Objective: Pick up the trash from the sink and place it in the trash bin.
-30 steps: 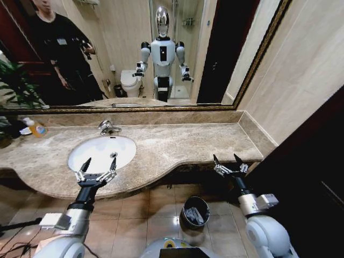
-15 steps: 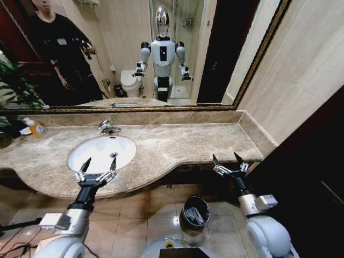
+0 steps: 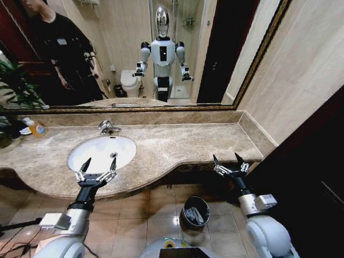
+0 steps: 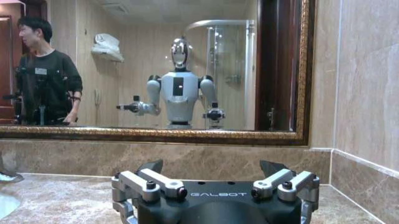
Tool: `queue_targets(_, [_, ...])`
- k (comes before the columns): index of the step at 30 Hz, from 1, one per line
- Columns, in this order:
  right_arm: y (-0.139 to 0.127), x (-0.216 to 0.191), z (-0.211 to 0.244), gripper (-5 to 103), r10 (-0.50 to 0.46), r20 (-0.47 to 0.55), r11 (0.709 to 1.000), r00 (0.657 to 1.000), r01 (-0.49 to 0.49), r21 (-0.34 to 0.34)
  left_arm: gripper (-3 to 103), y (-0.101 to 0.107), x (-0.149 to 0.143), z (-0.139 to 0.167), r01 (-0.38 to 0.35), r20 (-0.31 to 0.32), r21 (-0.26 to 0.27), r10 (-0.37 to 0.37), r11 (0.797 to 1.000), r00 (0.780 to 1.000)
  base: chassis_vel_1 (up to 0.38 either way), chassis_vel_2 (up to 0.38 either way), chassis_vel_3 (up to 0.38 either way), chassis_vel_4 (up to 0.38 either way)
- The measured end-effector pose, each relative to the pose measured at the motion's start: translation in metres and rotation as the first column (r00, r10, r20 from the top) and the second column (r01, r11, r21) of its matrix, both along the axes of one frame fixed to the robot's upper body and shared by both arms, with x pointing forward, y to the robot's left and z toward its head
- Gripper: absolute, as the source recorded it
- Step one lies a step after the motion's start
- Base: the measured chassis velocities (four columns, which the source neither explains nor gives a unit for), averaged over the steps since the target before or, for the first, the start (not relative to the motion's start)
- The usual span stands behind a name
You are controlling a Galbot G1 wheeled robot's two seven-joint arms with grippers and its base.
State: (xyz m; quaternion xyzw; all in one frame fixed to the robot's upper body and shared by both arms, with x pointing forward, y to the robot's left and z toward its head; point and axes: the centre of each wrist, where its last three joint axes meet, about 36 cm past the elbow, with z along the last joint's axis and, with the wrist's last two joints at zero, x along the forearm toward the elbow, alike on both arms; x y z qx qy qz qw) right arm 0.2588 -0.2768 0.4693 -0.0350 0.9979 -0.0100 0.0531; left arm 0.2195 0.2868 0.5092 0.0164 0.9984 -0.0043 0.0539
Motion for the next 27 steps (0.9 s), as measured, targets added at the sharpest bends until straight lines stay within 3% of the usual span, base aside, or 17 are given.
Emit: queue_targets(27, [-0.0001,0.0001,-0.0007,100,-0.001,-0.001,1.000,1.000,0.001,0.001,100,0.0000,0.0000,0.0000,0.000,0.000,0.000,0.000,1.000,1.000,0.000,0.000,0.000,0.000])
